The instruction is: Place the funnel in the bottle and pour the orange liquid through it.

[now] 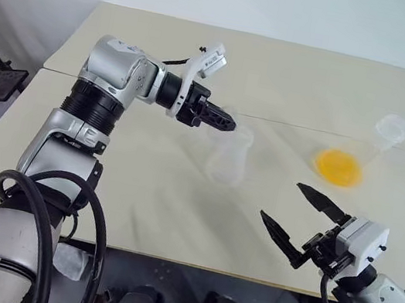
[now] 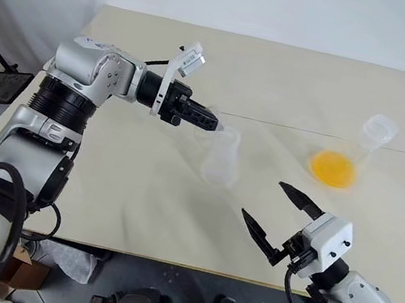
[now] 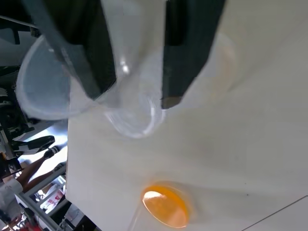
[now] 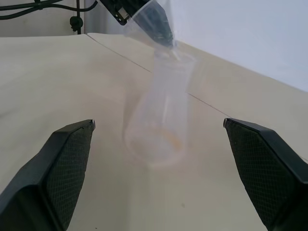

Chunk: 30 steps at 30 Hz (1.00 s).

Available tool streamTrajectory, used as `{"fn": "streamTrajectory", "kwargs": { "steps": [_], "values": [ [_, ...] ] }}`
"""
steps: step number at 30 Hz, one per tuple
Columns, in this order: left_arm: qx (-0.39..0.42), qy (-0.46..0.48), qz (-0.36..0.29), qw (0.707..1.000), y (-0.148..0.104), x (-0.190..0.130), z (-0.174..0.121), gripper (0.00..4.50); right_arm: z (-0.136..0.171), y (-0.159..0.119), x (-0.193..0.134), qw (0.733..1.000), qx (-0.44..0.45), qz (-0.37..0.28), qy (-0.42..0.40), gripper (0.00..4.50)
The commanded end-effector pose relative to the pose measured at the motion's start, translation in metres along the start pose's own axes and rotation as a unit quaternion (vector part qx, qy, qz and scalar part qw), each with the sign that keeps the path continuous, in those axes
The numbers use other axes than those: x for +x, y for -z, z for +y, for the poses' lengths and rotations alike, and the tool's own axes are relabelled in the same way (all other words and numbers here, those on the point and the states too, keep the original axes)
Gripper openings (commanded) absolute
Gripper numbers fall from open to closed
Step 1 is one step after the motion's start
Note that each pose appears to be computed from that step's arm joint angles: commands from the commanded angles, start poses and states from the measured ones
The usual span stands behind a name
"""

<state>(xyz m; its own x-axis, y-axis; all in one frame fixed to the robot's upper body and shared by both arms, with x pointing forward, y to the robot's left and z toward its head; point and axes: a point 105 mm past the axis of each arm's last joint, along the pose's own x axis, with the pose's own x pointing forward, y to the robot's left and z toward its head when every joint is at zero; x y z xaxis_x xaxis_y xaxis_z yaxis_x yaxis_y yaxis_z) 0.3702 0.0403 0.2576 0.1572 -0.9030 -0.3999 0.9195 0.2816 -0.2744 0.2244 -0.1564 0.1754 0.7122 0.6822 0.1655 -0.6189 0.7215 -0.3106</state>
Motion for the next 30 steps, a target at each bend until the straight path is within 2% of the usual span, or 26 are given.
{"fn": "streamTrajectory", "kwargs": {
  "steps": [1,7,13,15,19,21,23,30],
  "values": [
    [0.038,0.006,-0.016,0.999,-0.018,-0.004,-0.009,2.66,0.004,-0.012,0.001,1.000,-0.014,-0.020,0.000,4.50],
    [0.049,0.004,-0.034,0.998,-0.024,-0.004,-0.008,4.47,0.005,-0.011,0.003,1.000,-0.013,-0.021,-0.001,4.50],
    [0.075,0.020,-0.066,0.995,-0.034,-0.002,-0.014,4.47,0.006,-0.011,0.003,1.000,-0.010,-0.022,-0.003,4.50],
    [0.092,0.030,-0.068,0.993,-0.030,-0.009,-0.015,4.47,0.007,-0.011,0.002,1.000,-0.010,-0.021,-0.002,4.50],
    [0.182,0.048,-0.114,0.975,-0.004,-0.042,-0.006,4.47,-0.001,-0.011,-0.007,1.000,-0.022,-0.010,0.015,4.50],
    [0.231,0.077,-0.169,0.955,0.002,-0.057,-0.013,4.47,-0.008,-0.011,-0.012,0.999,-0.027,-0.006,0.037,4.50],
    [0.239,0.053,-0.219,0.945,0.015,-0.078,-0.003,4.47,-0.019,-0.010,-0.021,0.997,-0.031,-0.002,0.071,4.50],
    [0.259,-0.016,-0.234,0.937,0.065,-0.110,0.009,4.47,-0.047,-0.007,-0.058,0.982,-0.046,0.011,0.183,4.50]
  ]
}}
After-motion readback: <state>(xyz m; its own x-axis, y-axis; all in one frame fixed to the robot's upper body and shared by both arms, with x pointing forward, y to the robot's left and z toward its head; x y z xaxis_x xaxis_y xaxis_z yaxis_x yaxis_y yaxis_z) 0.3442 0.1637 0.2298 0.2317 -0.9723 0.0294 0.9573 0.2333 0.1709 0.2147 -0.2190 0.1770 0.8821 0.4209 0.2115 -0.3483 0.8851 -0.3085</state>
